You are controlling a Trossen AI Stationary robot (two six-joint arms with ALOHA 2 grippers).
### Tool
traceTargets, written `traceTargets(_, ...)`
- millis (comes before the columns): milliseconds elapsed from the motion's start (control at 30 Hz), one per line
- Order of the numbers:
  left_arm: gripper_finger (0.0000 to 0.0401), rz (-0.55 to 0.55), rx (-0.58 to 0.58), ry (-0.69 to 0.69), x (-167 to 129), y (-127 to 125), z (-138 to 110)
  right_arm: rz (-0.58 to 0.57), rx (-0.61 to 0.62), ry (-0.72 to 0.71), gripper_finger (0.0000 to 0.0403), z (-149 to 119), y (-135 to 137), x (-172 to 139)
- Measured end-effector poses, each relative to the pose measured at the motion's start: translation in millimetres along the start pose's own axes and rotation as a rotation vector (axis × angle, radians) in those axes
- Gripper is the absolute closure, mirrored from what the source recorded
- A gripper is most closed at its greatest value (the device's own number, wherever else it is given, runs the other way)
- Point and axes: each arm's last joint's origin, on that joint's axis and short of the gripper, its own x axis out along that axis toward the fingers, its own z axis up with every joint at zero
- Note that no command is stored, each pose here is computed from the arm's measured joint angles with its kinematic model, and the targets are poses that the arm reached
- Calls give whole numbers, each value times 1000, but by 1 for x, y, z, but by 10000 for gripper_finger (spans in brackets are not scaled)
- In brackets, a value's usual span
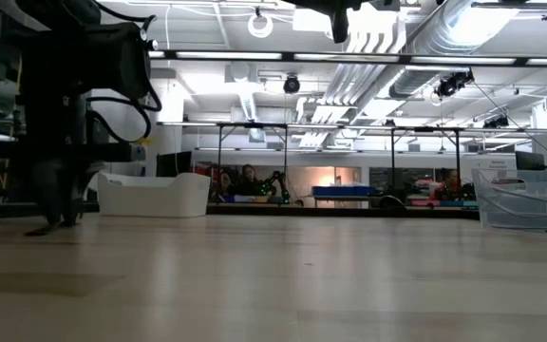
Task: Sort silverware by color (type)
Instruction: Put the black fork into the transparent bin
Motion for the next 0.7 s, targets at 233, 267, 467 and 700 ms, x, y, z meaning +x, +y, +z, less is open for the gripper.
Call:
traceTargets(233, 394, -35, 44, -11, -3, -1, 1, 0, 0, 0, 403, 0, 0, 0)
traceTargets(267, 394, -39, 48, -13, -4, -1, 1, 0, 0, 0, 403, 0, 0, 0)
traceTargets(467, 398, -52, 61, -22, -6, 0, 2, 0, 0, 0, 403, 0, 0, 0)
traceTargets(700, 400, -119, 186, -59, -8, -3, 3, 0, 0, 0, 403, 0, 0, 0)
